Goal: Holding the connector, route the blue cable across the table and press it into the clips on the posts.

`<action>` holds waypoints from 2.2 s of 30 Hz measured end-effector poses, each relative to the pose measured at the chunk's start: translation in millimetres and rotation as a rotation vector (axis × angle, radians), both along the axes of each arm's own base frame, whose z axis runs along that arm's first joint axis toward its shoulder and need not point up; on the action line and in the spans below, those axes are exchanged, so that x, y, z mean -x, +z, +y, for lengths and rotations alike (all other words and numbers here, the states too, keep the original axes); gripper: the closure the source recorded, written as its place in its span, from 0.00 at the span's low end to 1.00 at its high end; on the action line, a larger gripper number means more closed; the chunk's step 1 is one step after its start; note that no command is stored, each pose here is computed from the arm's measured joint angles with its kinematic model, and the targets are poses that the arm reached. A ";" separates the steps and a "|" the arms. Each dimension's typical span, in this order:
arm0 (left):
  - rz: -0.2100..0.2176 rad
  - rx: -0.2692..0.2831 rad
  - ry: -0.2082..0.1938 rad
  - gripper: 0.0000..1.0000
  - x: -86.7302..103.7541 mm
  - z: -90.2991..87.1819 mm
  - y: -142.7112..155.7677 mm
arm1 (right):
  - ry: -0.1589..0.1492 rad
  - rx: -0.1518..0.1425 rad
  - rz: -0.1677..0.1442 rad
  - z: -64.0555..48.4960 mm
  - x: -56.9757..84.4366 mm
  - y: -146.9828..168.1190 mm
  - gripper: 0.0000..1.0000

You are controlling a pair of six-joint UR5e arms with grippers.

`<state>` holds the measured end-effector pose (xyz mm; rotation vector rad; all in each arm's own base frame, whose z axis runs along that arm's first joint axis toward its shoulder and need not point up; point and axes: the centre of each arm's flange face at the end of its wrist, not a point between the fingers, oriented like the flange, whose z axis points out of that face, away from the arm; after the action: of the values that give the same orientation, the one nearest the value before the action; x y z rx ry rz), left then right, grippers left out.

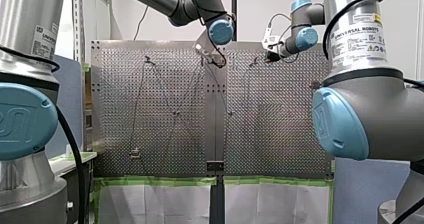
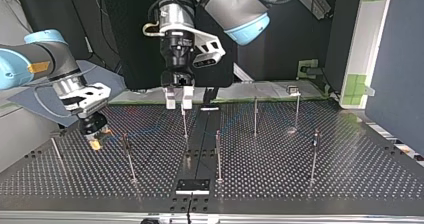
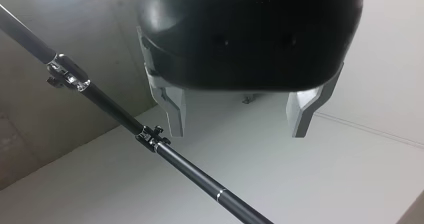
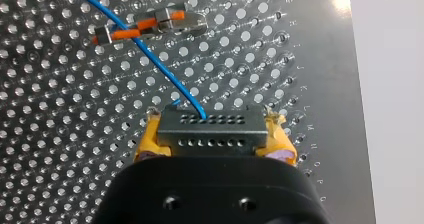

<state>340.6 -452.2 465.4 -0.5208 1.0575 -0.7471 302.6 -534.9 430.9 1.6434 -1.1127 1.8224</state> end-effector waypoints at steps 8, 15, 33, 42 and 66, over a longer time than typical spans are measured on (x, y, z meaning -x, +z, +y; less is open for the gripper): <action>0.001 -0.003 0.004 0.00 4.4 6.4 -31.5 | 0.001 -0.002 -0.001 0.2 -0.2 -0.1 1.00; 0.000 -0.014 0.009 0.00 9.6 12.9 -57.8 | 0.001 -0.001 0.000 0.2 -0.3 -0.2 1.00; 0.084 -0.111 0.061 0.00 -4.4 36.1 -180.8 | 0.000 -0.006 0.001 0.0 1.2 -0.6 1.00; 0.150 -0.178 0.066 0.00 4.2 50.3 -257.7 | 0.000 -0.006 0.001 0.1 1.0 -0.6 1.00; 0.461 -0.481 0.073 0.00 77.6 125.6 -370.8 | -0.012 -0.005 0.001 -3.7 6.5 -1.1 1.00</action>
<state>263.0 -326.7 94.5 -0.3156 1.5831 -0.2874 296.2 -538.6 429.7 1.6367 -1.1247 1.8129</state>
